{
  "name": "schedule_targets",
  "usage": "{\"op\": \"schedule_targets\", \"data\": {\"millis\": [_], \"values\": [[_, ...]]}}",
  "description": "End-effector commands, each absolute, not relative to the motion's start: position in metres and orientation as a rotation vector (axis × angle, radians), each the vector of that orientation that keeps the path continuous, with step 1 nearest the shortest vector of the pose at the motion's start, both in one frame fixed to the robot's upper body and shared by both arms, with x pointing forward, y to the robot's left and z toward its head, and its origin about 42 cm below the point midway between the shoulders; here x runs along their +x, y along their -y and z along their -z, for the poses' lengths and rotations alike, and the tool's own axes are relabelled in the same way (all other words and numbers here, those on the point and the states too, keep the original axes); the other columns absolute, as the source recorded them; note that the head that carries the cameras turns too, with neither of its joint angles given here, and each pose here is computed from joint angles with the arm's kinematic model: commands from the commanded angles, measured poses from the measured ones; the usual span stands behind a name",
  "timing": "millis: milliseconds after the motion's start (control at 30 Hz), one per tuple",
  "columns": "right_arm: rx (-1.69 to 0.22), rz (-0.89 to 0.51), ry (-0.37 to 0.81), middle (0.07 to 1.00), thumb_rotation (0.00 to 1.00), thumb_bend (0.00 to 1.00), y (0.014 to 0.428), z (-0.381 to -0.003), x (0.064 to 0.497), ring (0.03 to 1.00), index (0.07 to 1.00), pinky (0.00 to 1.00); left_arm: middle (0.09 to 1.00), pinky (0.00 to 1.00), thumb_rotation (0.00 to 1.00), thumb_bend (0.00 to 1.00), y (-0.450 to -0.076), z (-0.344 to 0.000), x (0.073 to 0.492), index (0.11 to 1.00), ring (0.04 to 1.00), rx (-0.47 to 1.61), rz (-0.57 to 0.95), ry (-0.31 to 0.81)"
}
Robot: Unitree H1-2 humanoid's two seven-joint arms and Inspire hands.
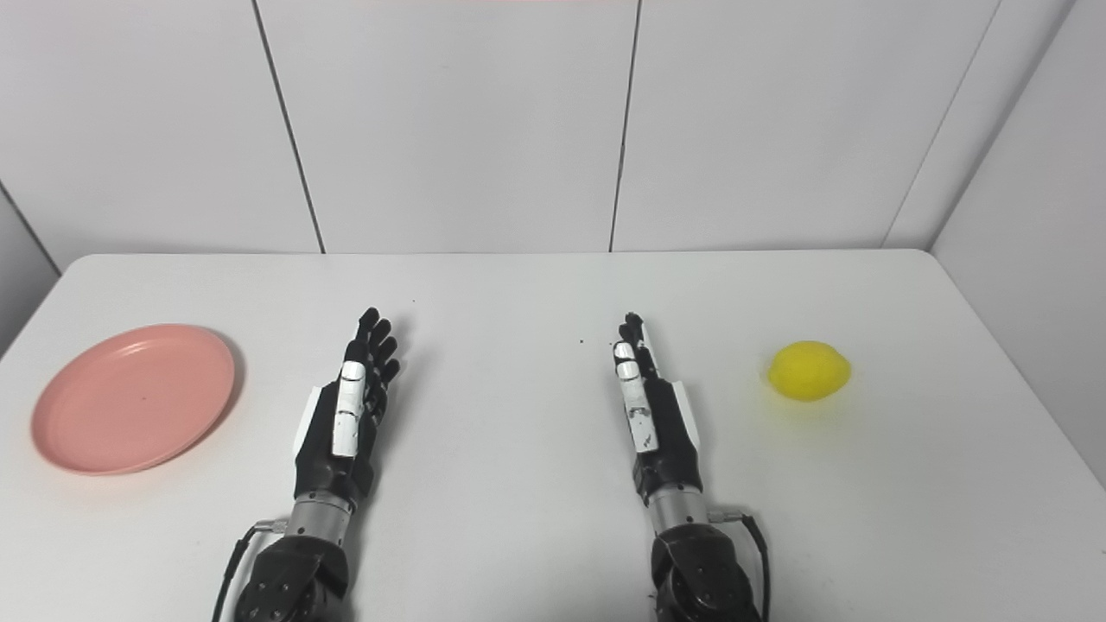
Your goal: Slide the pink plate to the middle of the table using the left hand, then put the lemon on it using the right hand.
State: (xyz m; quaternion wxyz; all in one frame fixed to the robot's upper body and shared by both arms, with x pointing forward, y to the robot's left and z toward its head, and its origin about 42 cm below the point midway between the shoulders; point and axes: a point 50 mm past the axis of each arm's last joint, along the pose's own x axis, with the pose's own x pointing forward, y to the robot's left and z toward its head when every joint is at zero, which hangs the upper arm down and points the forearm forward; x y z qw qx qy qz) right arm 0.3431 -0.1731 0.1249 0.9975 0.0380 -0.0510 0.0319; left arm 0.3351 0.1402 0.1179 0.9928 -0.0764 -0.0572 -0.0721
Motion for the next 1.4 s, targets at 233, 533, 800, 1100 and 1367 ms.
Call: {"op": "schedule_targets", "data": {"millis": [233, 533, 800, 1100, 1367], "values": [[0.067, -0.063, 0.186, 1.0, 1.0, 0.76, 0.173, -0.136, 0.348, 1.0, 1.0, 1.0, 1.0, 1.0, 1.0, 0.61, -0.144, -0.092, 0.32, 1.0, 1.0, -0.143, 0.142, 0.041], [0.065, -0.057, 0.184, 1.0, 1.0, 0.77, 0.179, -0.135, 0.346, 1.0, 1.0, 1.0, 1.0, 1.0, 1.0, 0.62, -0.139, -0.091, 0.32, 1.0, 1.0, -0.139, 0.153, 0.038], [0.054, -0.059, 0.207, 1.0, 1.0, 0.75, 0.204, -0.128, 0.336, 1.0, 1.0, 1.0, 0.988, 0.98, 1.0, 0.65, -0.118, -0.084, 0.314, 0.989, 0.981, -0.041, 0.129, 0.057], [0.059, -0.078, 0.219, 1.0, 1.0, 0.74, 0.221, -0.12, 0.334, 1.0, 1.0, 1.0, 0.982, 0.96, 1.0, 0.63, -0.099, -0.091, 0.32, 0.977, 0.965, -0.119, 0.116, 0.091], [0.064, -0.075, 0.216, 1.0, 1.0, 0.75, 0.223, -0.116, 0.336, 1.0, 1.0, 1.0, 0.949, 0.93, 1.0, 0.65, -0.111, -0.113, 0.328, 0.947, 0.932, -0.137, 0.136, 0.165]]}}
